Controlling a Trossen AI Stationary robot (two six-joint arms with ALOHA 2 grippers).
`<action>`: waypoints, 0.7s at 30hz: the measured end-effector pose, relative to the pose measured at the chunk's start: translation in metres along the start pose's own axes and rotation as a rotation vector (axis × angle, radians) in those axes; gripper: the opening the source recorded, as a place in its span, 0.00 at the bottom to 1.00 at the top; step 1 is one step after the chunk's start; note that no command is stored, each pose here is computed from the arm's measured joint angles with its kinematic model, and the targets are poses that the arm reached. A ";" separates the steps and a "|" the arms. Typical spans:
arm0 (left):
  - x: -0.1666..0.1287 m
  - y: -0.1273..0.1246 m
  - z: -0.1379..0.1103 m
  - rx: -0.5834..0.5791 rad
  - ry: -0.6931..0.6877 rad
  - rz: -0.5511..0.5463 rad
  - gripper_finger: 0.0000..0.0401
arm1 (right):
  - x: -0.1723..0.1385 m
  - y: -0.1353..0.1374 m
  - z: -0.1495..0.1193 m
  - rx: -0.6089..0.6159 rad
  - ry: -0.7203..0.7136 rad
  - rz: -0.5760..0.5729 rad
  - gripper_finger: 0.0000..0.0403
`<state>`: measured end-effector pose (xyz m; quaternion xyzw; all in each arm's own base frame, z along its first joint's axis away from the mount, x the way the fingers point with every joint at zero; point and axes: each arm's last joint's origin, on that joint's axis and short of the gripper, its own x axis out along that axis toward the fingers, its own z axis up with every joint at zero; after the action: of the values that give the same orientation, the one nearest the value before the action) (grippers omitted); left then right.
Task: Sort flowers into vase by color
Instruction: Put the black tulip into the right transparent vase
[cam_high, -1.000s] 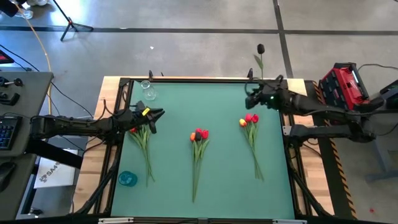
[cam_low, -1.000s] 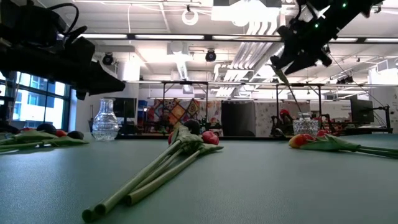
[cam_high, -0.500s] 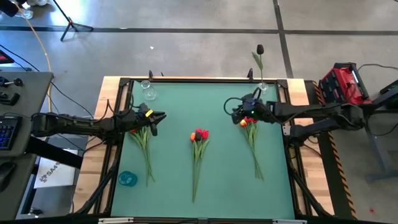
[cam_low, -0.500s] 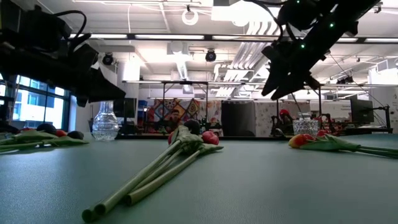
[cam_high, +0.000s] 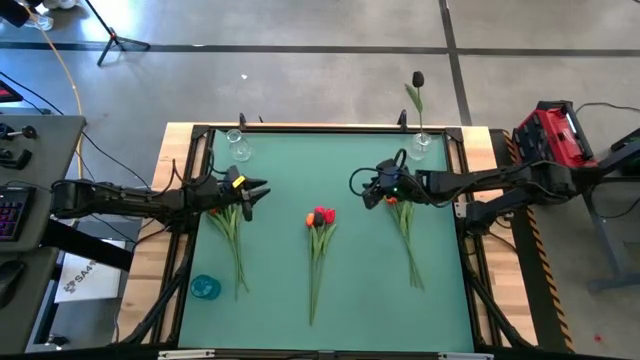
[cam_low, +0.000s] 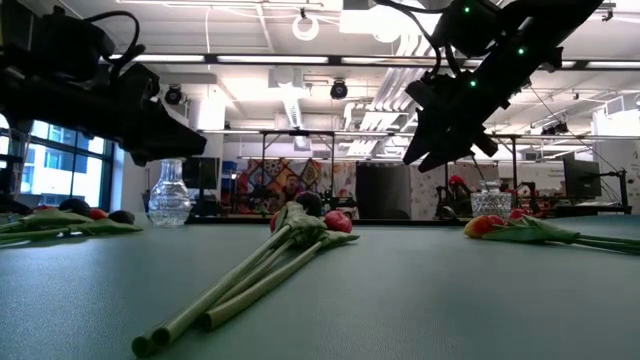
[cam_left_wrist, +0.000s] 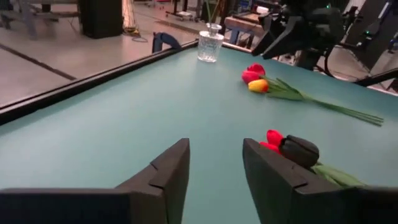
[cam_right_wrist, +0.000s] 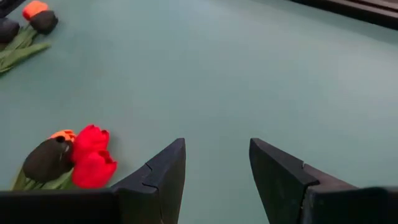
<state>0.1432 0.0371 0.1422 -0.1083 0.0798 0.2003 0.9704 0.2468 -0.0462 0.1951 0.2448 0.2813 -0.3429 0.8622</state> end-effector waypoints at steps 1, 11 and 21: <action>0.000 0.000 0.001 -0.022 -0.001 -0.008 0.37 | 0.000 0.000 0.000 -0.002 -0.006 -0.008 0.42; 0.005 -0.010 0.014 -0.045 0.009 -0.200 0.41 | 0.002 0.003 -0.003 -0.014 0.005 -0.001 0.42; 0.020 -0.011 0.022 -0.139 0.009 -0.105 0.41 | 0.017 0.007 -0.017 0.115 0.109 0.014 0.42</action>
<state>0.1687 0.0398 0.1615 -0.1805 0.0644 0.1535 0.9694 0.2567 -0.0384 0.1734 0.3142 0.3057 -0.3385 0.8326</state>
